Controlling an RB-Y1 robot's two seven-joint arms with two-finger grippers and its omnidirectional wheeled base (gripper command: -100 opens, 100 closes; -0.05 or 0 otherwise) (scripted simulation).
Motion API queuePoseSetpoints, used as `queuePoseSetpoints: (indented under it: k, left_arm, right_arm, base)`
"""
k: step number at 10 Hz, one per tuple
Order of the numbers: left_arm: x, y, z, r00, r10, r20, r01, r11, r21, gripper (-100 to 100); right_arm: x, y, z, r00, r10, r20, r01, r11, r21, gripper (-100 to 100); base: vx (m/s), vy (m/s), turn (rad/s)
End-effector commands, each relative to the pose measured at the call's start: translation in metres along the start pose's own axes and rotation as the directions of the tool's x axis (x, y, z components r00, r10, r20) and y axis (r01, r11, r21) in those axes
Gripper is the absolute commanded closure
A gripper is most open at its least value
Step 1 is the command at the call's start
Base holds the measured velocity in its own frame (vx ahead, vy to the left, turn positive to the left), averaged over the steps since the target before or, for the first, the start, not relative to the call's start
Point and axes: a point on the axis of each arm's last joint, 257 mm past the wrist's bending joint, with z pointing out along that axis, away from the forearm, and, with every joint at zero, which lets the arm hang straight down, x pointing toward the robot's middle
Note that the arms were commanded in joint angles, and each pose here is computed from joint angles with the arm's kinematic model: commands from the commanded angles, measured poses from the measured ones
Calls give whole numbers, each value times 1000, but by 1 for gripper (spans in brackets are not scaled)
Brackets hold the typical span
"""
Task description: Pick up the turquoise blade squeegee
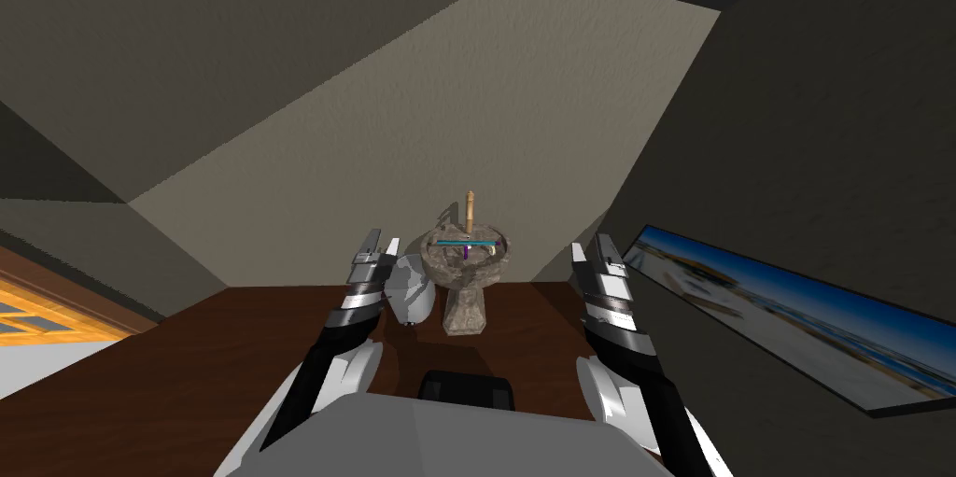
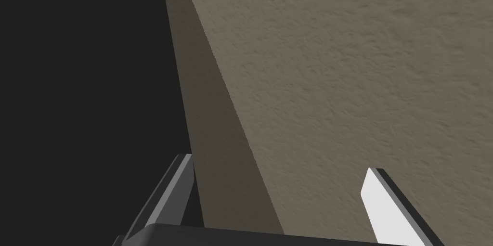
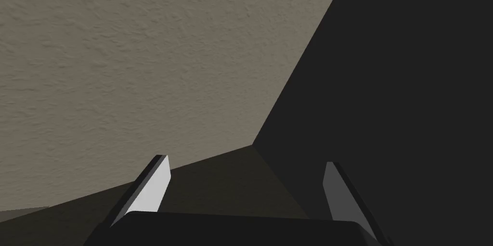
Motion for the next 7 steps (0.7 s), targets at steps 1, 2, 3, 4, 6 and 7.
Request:
queuePoseSetpoints:
  k: [1,2,3,4,6,7]
  left_arm:
    - [4,2,0,1000,6,-29,-6,1000,-6,-100]
    - [6,5,-1,999,8,-49,-9,1000,-13,-100]
    - [9,9,-1,998,9,-69,-11,1000,-22,-100]
    - [12,13,-2,996,8,-87,-11,999,-34,-100]
    - [19,32,-6,992,-10,-123,0,997,-81,-100]
    - [23,46,-10,991,-30,-133,15,993,-119,-100]
  right_arm:
    - [0,0,0,1000,0,0,0,1000,0,0]
    - [0,0,0,1000,0,0,0,1000,0,0]
    - [0,0,0,1000,0,0,0,1000,0,0]
    - [0,0,0,1000,0,0,0,1000,0,0]
    - [0,0,0,1000,0,0,0,1000,0,0]
    - [0,0,0,1000,0,0,0,1000,0,0]
  base:
    - [-4,-18,-6]
    - [-8,-44,-7]
    - [-14,-62,-6]
    - [-10,-72,-7]
    - [-4,-124,-18]
    - [-18,-173,-21]
